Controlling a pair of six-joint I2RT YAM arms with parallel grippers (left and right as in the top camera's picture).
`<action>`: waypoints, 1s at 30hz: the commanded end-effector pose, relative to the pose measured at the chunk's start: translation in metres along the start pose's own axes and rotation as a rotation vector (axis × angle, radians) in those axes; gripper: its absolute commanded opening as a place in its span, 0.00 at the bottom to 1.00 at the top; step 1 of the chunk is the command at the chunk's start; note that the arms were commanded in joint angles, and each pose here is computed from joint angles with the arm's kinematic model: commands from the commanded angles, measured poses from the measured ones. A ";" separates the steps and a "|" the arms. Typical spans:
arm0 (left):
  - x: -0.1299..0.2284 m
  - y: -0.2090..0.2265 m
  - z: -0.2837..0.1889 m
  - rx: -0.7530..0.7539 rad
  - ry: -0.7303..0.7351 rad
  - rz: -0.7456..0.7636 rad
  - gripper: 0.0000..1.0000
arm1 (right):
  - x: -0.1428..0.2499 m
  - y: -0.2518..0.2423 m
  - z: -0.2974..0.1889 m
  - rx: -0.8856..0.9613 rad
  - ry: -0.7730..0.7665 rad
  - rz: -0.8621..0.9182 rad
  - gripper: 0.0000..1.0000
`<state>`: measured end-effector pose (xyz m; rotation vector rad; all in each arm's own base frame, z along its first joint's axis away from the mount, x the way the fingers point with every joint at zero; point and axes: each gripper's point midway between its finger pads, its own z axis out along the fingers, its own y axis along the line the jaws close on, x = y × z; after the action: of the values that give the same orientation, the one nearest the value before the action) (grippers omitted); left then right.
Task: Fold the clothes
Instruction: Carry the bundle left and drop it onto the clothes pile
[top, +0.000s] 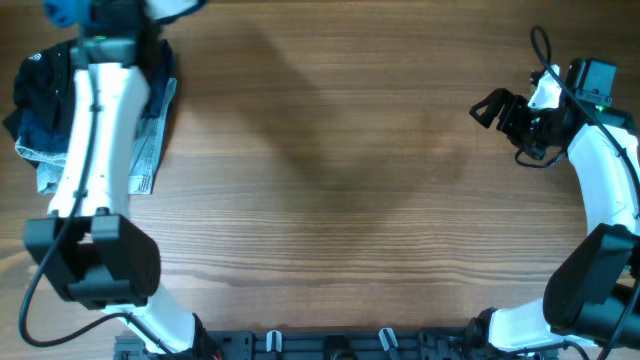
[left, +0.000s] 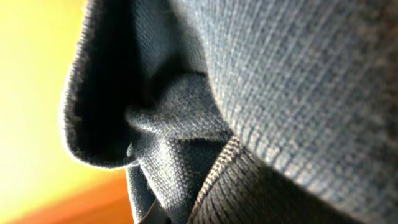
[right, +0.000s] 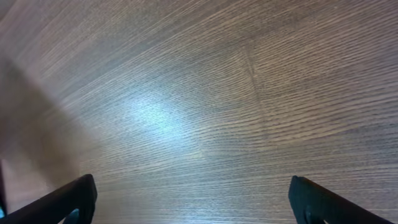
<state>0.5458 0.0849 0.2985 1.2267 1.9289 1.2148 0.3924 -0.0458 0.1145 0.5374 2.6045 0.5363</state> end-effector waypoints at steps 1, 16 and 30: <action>0.056 0.029 0.000 -0.049 -0.013 -0.026 0.04 | -0.010 0.004 -0.010 0.017 -0.040 -0.042 0.99; 0.121 -0.007 0.014 0.123 -0.108 -0.109 0.04 | -0.007 0.003 -0.010 0.018 -0.032 -0.037 1.00; 0.160 -0.094 -0.010 0.491 -0.066 -0.207 0.22 | -0.010 0.004 -0.010 0.015 -0.042 -0.031 0.99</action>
<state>0.4488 0.2157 0.2200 1.2266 2.2756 0.6742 0.3917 -0.0475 0.1135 0.5384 2.6092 0.5206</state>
